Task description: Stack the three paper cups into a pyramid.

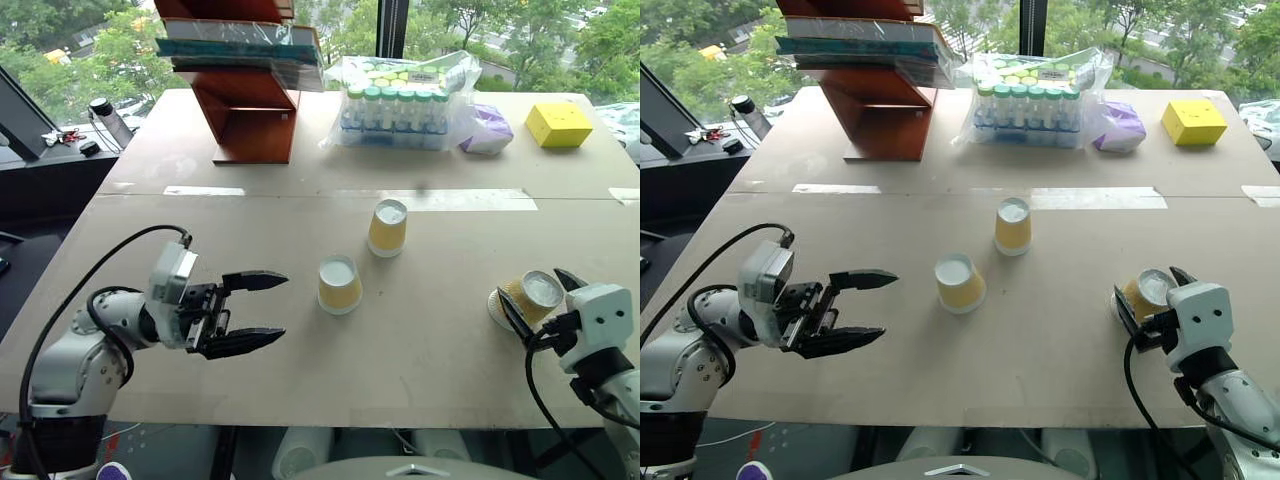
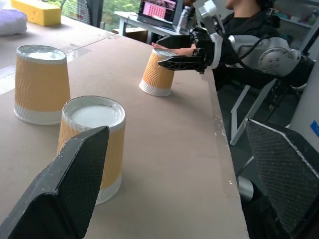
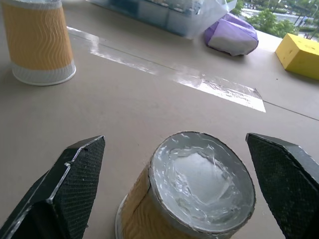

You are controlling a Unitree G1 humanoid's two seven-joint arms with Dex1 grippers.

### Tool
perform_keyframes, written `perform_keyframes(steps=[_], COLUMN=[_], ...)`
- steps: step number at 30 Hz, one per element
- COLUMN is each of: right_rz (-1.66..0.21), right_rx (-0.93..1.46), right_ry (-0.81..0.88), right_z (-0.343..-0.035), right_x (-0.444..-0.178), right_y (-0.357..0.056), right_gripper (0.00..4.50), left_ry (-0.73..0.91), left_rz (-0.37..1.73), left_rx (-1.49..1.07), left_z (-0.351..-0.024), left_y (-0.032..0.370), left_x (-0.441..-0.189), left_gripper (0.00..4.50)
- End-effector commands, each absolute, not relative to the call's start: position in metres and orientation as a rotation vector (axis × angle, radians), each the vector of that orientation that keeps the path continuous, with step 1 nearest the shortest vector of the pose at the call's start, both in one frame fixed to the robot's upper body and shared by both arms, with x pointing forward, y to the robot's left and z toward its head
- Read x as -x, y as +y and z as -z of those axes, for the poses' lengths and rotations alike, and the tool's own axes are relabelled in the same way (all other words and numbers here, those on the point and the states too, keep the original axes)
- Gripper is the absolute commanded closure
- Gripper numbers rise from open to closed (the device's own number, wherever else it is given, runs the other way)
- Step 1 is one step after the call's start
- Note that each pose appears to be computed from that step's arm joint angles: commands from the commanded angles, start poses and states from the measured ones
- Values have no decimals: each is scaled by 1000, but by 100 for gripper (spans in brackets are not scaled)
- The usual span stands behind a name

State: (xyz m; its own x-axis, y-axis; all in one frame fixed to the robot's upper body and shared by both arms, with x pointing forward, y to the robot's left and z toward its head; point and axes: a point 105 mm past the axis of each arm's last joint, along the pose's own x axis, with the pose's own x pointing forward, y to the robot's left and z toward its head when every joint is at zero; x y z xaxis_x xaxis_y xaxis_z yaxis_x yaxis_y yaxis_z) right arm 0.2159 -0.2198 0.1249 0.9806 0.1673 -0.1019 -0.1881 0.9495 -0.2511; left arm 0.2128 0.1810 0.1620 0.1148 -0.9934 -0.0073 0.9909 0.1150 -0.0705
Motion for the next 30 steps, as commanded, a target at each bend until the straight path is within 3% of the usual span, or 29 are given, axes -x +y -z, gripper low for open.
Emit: perform_keyframes(steps=[1, 12, 15, 19, 20, 23, 30], right_rz=[-142, -140, -134, -155, -163, -232, -643], right_rx=[241, 103, 77, 82, 87, 112, 158], right_ry=[73, 96, 96, 100, 95, 61, 4], right_z=[-130, -127, -126, -125, -126, -133, -148], right_x=[-217, -220, -221, -220, -220, -220, -225], right_y=[-228, -229, -229, -226, -225, -214, -140], right_gripper=[0, 0, 71, 226, 241, 241, 241], left_ry=[28, 18, 19, 19, 19, 16, 73], left_rz=[1483, 1483, 1485, 1480, 1479, 1452, 1349], left_rx=[36, 24, 24, 30, 32, 51, 74], left_z=[-171, -165, -165, -165, -166, -166, -150], left_y=[183, 176, 172, 170, 170, 171, 193], left_x=[-206, -205, -205, -206, -206, -208, -207], left_gripper=[3, 3, 0, 0, 0, 0, 0])
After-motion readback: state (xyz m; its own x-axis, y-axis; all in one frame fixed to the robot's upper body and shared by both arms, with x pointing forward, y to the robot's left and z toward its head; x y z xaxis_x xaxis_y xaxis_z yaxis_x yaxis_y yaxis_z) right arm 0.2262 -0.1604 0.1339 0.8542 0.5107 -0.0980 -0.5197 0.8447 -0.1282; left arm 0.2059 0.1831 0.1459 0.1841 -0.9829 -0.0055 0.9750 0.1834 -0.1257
